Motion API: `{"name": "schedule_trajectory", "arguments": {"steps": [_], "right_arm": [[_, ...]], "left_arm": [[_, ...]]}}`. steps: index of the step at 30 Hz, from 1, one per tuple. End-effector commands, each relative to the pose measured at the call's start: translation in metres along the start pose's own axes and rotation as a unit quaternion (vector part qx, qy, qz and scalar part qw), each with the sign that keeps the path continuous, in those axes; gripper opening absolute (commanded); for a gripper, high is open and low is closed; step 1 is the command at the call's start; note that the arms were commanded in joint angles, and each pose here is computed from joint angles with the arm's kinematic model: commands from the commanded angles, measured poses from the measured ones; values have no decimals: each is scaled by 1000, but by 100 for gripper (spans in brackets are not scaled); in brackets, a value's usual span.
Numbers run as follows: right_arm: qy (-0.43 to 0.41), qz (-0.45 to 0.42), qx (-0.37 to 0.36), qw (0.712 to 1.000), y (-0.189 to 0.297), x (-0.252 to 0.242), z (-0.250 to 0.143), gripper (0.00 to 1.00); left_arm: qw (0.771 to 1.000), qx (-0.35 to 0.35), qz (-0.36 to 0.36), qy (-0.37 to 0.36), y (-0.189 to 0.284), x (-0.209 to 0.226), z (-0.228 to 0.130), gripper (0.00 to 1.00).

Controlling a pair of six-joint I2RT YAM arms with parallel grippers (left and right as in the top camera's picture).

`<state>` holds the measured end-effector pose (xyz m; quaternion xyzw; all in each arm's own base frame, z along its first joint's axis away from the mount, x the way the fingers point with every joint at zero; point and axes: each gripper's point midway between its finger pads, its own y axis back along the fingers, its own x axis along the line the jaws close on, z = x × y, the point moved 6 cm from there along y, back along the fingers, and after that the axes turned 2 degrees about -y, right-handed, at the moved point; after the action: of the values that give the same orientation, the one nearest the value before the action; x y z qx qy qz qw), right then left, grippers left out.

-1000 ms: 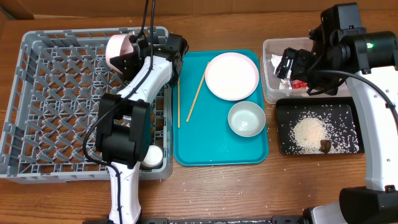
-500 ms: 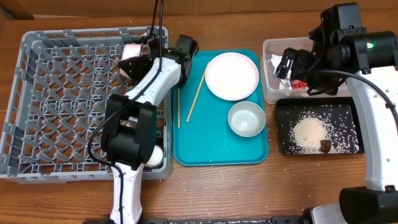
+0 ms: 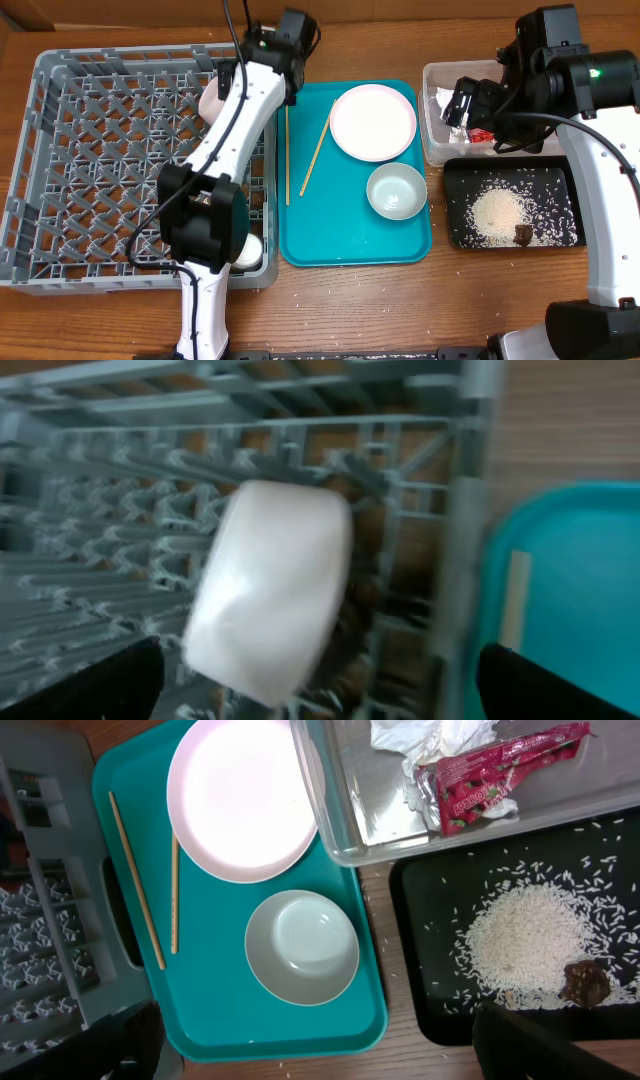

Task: Sort waste into correct bins and load items into the dishwasher
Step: 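Move the left gripper back and grasp the pale green bowl rim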

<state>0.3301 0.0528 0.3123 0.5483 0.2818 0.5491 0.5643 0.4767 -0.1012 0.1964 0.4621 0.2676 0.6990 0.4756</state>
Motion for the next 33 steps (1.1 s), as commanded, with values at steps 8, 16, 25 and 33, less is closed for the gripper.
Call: {"name": "schedule_trajectory", "arguments": {"steps": [8,16,25,33], "right_arm": [[1,-2,-2,1000,0,0,0,100],[1,-2,-2,1000,0,0,0,100],[1,-2,-2,1000,0,0,0,100],[1,-2,-2,1000,0,0,0,100]], "left_arm": [[938,74,-331,-76,108,-46,-30,87],[916,126,-348,-155,112,-124,-92,83],[912,152,-358,-132,81,-177,-138,69],[933,153,-310,-97,53,-189,-165,55]]}}
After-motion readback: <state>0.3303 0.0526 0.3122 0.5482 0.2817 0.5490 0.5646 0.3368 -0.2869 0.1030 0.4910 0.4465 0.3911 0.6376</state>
